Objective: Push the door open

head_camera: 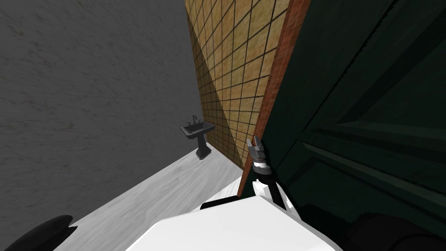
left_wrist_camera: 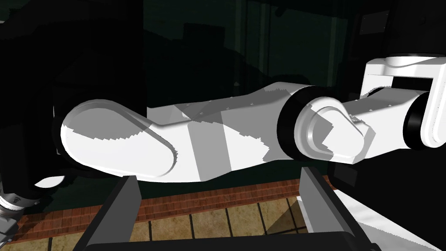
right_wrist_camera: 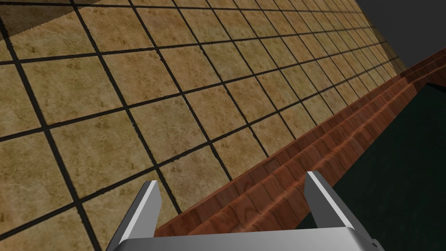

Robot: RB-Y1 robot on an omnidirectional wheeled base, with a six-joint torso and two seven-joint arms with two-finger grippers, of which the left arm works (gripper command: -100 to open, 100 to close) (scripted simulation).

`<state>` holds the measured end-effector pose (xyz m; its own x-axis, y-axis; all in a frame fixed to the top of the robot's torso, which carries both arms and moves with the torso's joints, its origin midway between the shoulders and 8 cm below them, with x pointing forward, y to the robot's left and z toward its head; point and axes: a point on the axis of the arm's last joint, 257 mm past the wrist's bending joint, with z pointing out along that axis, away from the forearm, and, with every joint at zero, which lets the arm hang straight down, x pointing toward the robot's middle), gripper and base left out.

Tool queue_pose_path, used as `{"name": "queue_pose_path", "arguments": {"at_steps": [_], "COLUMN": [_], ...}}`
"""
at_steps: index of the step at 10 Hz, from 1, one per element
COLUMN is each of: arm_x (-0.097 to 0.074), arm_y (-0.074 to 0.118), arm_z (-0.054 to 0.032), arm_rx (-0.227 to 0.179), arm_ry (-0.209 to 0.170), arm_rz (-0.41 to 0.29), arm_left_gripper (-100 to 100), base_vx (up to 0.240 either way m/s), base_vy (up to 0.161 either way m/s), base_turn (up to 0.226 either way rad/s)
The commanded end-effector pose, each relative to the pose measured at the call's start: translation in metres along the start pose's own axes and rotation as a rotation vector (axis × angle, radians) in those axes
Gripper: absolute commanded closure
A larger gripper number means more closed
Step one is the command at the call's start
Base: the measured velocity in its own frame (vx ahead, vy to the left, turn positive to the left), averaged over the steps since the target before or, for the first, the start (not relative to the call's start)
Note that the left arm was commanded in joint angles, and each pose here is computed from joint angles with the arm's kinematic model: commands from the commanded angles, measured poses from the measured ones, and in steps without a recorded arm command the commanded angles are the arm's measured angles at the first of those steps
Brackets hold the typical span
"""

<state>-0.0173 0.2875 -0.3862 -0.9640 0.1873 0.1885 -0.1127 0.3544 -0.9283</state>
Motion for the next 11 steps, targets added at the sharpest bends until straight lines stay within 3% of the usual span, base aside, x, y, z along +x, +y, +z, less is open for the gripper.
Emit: {"name": "queue_pose_path", "arguments": {"at_steps": [1, 6, 7, 11], "arm_x": [0.000, 0.000, -0.016, -0.016], "arm_y": [0.000, 0.000, 0.000, 0.000], "arm_z": [0.0000, 0.0000, -0.0108, -0.0108], "arm_rx": [0.000, 0.000, -0.027, -0.027], "arm_ry": [0.000, 0.000, -0.013, -0.013], "arm_rz": [0.000, 0.000, 0.027, 0.027], "arm_left_gripper": [-100, -100, -100, -100], "base_vx": [0.000, 0.000, -0.019, -0.009], "base_vy": [0.000, 0.000, -0.013, -0.006], "base_turn": [0.000, 0.000, 0.043, 0.019]}}
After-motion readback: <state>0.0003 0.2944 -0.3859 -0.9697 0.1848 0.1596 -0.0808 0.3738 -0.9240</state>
